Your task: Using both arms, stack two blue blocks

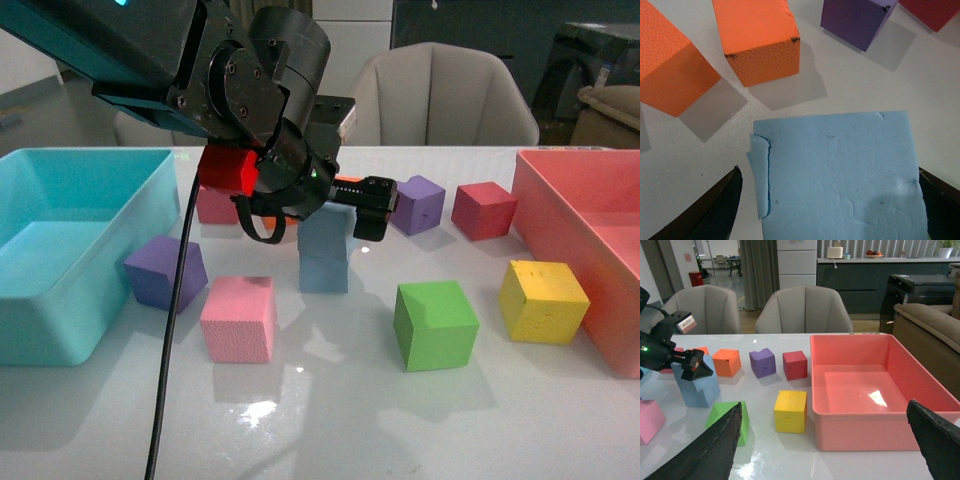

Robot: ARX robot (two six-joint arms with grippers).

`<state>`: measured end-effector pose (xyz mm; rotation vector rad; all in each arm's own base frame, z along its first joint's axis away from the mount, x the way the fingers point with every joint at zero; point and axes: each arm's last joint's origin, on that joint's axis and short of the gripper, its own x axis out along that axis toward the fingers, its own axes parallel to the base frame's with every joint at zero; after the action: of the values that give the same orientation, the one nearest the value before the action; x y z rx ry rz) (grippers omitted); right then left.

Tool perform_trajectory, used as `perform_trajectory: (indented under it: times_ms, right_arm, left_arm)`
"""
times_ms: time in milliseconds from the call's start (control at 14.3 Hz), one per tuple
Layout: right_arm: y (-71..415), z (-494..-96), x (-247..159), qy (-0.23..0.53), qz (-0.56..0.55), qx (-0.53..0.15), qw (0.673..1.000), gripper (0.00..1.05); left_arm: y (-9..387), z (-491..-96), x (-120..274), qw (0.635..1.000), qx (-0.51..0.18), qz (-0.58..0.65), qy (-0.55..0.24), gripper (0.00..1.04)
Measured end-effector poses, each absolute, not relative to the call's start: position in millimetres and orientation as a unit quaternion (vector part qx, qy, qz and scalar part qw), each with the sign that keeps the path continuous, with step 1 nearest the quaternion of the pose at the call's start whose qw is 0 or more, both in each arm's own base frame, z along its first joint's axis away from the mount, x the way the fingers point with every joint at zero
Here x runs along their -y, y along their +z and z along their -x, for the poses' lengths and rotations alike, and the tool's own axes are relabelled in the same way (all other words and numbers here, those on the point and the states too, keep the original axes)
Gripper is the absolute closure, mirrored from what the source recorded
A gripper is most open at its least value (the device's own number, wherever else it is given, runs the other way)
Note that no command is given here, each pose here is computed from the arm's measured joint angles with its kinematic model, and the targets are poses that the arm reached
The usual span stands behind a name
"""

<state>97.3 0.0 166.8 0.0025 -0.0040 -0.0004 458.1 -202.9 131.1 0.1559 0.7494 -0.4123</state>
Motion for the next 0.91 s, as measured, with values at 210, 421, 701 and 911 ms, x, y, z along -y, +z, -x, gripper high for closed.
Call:
perform_trajectory:
  times_ms: [210, 421, 701, 911]
  right_arm:
    - [166.8, -97.3, 0.0, 0.0, -0.001, 0.002, 1.0, 0.06]
    - [166.8, -97.3, 0.0, 0.0, -0.001, 0.002, 1.0, 0.06]
    - [166.8, -97.3, 0.0, 0.0, -0.001, 0.002, 1.0, 0.06]
    - [166.8, -97.3, 0.0, 0.0, -0.001, 0.002, 1.0, 0.06]
  left_arm:
    - [148.6, -456.2, 209.0, 0.917, -0.331, -0.07, -0.212, 0.07]
    - [189.7, -443.0, 216.3, 0.937, -0.261, -0.059, -0.226, 0.07]
    - [232.1, -390.8, 205.3, 0.958, -0.144, -0.012, -0.249, 0.07]
    - [256.0, -349.4, 179.6, 0.985, -0.036, 0.007, -0.171, 0.15]
